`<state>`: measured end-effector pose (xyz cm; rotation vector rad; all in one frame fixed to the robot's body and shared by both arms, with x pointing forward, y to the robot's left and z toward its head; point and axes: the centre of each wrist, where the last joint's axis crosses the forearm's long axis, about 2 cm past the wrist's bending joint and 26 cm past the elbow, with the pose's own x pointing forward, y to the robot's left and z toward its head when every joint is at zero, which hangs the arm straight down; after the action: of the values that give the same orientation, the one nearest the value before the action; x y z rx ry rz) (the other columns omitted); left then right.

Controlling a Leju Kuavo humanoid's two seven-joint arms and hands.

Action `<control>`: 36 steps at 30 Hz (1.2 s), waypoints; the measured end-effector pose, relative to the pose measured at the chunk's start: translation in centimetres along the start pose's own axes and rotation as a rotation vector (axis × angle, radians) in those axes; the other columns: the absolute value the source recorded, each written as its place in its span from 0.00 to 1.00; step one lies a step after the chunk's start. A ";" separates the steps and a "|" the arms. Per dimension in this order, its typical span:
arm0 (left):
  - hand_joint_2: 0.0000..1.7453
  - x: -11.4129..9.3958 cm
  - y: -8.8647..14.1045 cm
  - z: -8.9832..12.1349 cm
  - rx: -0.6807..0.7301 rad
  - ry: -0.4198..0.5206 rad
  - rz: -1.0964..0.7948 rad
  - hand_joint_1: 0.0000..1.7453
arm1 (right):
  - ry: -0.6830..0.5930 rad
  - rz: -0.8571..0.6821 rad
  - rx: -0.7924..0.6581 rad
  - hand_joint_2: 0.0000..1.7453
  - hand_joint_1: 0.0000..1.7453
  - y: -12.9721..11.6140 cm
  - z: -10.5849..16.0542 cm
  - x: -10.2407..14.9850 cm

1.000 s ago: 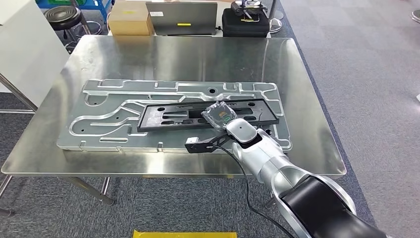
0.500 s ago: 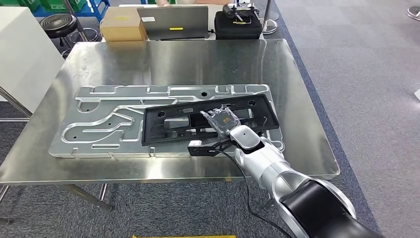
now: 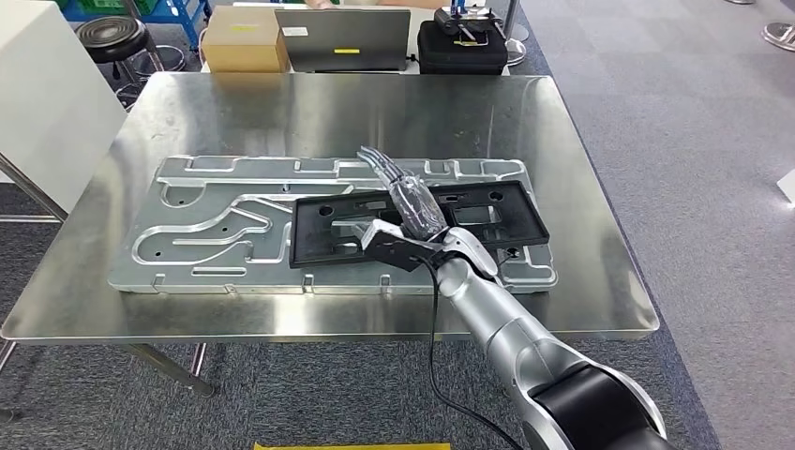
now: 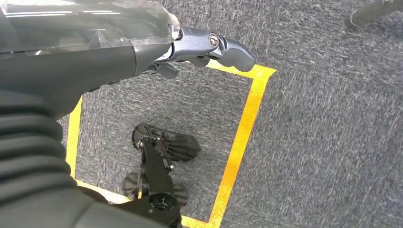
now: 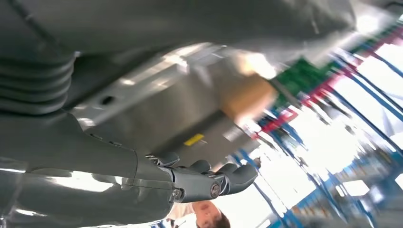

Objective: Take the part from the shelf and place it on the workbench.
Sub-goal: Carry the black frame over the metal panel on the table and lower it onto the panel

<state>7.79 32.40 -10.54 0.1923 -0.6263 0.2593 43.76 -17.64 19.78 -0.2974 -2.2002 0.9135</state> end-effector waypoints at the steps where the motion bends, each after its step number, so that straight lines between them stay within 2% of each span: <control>1: 0.00 0.0 -0.1 0.0 -0.001 0.000 0.003 0.00 | -0.019 -0.044 -0.042 0.00 0.00 -0.5 -0.4 0.4; 5: 0.00 -0.2 -0.2 0.1 0.001 -0.003 0.016 0.00 | -0.090 -0.124 -0.171 0.00 0.00 -2.4 -0.8 1.7; 8: 0.00 -0.7 -0.1 0.4 0.004 -0.020 0.056 0.00 | -0.135 -0.075 -0.292 0.00 0.00 -4.2 0.0 2.3; 10: 0.00 -1.3 0.1 0.6 0.007 -0.031 0.100 0.00 | -0.123 0.010 -0.403 0.00 0.00 -6.2 1.8 2.4; 13: 0.00 -2.4 0.5 1.2 0.025 -0.024 0.153 0.00 | -0.056 0.185 -0.595 0.00 0.00 -10.2 7.8 1.2; 17: 0.00 -3.5 0.8 1.8 0.050 -0.004 0.190 0.00 | 0.058 0.382 -0.794 0.00 0.00 -16.5 18.0 -0.2; 20: 0.00 -4.0 1.0 2.1 0.058 0.007 0.204 0.00 | 0.173 0.488 -0.866 0.00 0.00 -19.8 26.4 -0.2; 23: 0.00 -4.2 1.0 2.2 0.057 0.005 0.209 0.00 | 0.299 0.608 -0.861 0.00 0.00 -22.0 33.2 0.7; 26: 0.00 -4.1 0.9 2.2 0.053 -0.007 0.207 0.00 | 0.446 0.721 -0.808 0.00 0.00 -23.1 38.3 1.5; 29: 0.00 -4.1 0.9 2.2 0.049 -0.010 0.203 0.00 | 0.598 0.807 -0.749 0.00 0.00 -23.0 42.1 1.8; 32: 0.00 -4.1 0.7 2.2 0.041 -0.008 0.204 0.00 | 0.740 0.841 -0.688 0.00 0.00 -22.0 45.0 2.0; 36: 0.00 -4.2 0.3 2.3 0.031 0.002 0.208 0.00 | 0.954 0.835 -0.577 0.00 0.00 -19.3 48.7 1.9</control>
<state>3.18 31.37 -11.22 0.1571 -0.6412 0.4699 9.45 -56.15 10.39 -1.6277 -1.3291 0.3252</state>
